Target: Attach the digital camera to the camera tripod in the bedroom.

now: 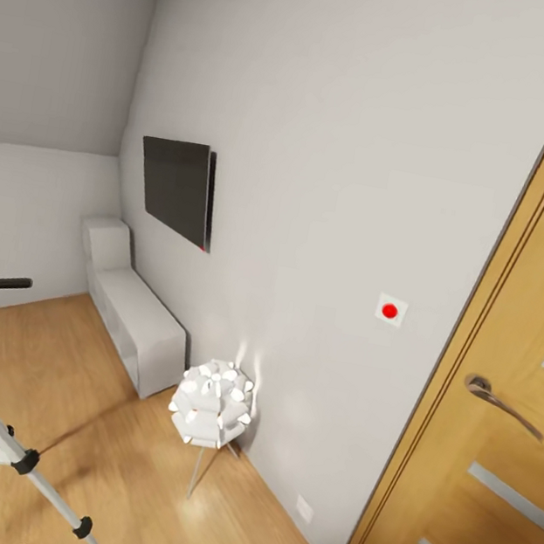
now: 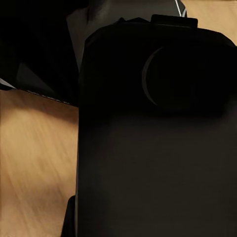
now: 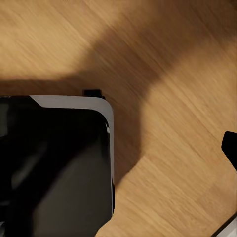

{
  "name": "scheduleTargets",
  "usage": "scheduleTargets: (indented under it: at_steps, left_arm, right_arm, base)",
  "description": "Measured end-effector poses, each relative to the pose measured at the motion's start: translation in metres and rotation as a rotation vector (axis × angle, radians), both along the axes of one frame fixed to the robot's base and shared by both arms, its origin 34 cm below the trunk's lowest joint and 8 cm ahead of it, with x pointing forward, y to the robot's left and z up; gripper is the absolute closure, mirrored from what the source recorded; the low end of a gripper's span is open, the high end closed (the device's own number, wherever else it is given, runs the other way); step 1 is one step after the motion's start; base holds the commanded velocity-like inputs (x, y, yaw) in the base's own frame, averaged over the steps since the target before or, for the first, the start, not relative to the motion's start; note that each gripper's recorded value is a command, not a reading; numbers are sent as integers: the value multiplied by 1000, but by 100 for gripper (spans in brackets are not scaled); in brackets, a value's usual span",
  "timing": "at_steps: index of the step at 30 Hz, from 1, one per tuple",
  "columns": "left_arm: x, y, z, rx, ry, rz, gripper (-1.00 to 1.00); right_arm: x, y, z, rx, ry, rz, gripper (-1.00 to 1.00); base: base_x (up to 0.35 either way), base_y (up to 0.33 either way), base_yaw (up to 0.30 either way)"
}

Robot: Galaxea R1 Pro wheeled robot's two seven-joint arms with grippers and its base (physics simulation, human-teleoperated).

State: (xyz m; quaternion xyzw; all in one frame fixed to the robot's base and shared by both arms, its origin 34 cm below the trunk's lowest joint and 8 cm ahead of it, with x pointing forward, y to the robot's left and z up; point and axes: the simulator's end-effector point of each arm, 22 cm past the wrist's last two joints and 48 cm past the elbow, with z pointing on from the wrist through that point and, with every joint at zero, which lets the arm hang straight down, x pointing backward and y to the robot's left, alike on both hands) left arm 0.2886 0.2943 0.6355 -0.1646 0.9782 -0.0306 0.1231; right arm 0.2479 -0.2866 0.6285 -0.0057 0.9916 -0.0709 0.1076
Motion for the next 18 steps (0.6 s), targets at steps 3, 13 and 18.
scheduleTargets:
  at_steps: [3, 13, 18]
  left_arm:
    - [0, 0, 0, 0, 0, 0, 100]
    - [0, 0, 0, 0, 0, 0, 100]
    - [0, 0, 0, 0, 0, 0, 100]
  right_arm:
    - [0, 0, 0, 0, 0, 0, -100]
    - [0, 0, 0, 0, 0, 0, -100]
    - [0, 0, 0, 0, 0, 0, -100]
  base:
    - [0, 0, 205]
    - [0, 0, 206]
    - [0, 0, 208]
